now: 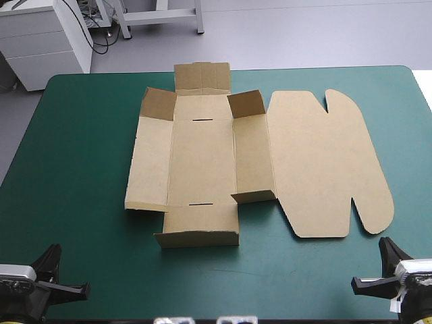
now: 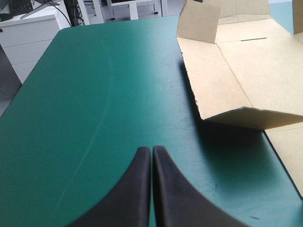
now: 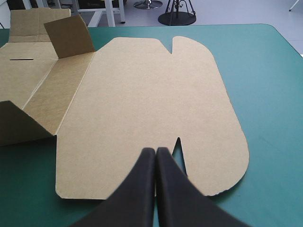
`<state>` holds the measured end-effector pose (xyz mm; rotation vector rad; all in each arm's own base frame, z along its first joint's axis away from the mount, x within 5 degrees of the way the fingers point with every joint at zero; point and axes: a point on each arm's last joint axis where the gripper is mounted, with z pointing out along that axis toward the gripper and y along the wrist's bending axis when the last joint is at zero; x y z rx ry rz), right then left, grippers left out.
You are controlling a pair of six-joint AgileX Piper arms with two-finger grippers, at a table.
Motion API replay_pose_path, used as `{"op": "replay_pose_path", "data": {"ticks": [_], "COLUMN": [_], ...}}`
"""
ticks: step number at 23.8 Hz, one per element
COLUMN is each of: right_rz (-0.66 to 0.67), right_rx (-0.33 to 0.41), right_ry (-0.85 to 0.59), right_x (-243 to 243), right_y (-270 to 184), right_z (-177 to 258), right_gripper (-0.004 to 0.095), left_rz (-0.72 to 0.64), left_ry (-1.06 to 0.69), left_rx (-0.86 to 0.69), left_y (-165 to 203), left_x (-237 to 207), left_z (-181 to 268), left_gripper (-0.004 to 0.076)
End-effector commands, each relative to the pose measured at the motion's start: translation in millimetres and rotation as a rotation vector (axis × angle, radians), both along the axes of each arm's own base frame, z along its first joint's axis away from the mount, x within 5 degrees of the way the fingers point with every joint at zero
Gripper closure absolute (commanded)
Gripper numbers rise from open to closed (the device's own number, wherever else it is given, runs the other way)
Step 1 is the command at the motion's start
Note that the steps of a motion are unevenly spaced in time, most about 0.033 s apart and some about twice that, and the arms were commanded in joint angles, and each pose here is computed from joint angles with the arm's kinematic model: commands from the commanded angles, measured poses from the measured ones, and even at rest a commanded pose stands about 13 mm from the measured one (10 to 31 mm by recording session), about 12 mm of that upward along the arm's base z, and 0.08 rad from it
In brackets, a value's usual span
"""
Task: Fold the box
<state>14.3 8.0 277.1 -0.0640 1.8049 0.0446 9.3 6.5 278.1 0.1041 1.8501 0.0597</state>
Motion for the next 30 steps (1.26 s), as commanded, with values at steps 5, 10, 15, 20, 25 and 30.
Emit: {"op": "replay_pose_path", "data": {"ticks": [5,10,15,20,25,30], "right_rz": [-0.005,-0.005,-0.005,-0.005,-0.005,-0.005], "right_rx": [-0.004,-0.004,-0.004,-0.004,-0.004,-0.004], "right_ry": [-0.108,-0.108,-0.108,-0.108,-0.108,-0.108], "right_x": [-4,-4,-4,-4,-4,-4], "right_y": [-1,-1,-1,-1,-1,-1], "right_z": [16,16,16,16,16,16], "right_gripper": [0.0927,0.0927,0.0927,0.0927,0.0927,0.0927], "left_rz": [-0.003,-0.003,-0.024,-0.129,-0.135,-0.137], "left_ry": [-0.102,-0.102,-0.118,-0.111,-0.022,0.077], "left_rx": [-0.017,-0.017,-0.047,-0.061,-0.073,-0.056], "left_y": [0,0,-3,-14,-17,-22], "left_x": [-2,-2,-2,10,36,81], "left_z": [13,13,15,29,50,82], "left_gripper": [0.0731,0.0731,0.0731,0.0731,0.0731,0.0730]}}
